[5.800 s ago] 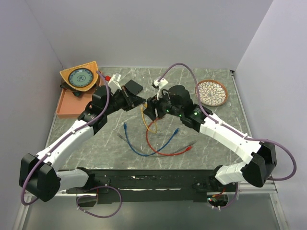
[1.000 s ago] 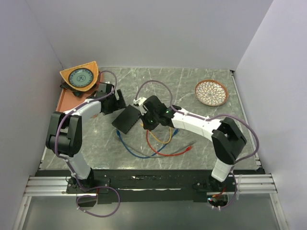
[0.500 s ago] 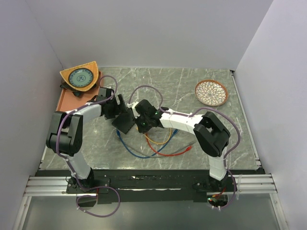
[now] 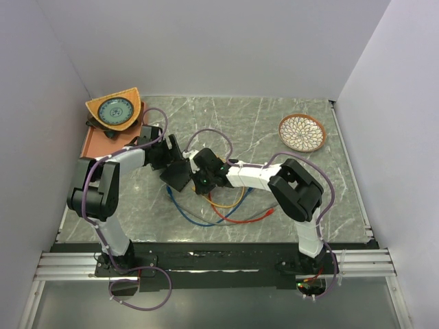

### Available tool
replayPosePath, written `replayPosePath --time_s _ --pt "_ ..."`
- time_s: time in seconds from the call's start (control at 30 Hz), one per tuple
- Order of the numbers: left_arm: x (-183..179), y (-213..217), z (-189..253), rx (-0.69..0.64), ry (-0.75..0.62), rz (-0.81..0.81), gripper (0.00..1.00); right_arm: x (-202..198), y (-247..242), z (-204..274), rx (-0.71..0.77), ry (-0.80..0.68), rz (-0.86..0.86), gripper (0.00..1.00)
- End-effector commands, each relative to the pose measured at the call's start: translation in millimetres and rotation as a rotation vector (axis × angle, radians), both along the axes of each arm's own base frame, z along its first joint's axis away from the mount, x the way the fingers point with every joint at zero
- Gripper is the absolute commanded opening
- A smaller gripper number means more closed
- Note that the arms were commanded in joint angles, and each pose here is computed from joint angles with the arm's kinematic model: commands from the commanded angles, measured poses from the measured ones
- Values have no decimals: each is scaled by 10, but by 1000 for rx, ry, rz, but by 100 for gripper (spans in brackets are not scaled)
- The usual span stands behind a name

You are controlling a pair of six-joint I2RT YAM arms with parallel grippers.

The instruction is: Insert the plug into the switch port

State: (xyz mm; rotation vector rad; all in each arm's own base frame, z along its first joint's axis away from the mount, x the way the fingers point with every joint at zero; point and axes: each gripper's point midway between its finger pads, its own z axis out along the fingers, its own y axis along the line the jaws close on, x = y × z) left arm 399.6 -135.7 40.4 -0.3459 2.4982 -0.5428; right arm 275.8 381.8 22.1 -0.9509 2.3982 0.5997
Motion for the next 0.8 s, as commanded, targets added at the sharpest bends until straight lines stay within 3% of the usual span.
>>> replayPosePath --time_s 0.0,0.77 --pt "-42 5 -71 -7 47 -1 90 -36 93 -119 27 3 -19 0" --pt "-183 -78 -255 -60 90 -31 86 139 199 91 86 -103 -57 0"
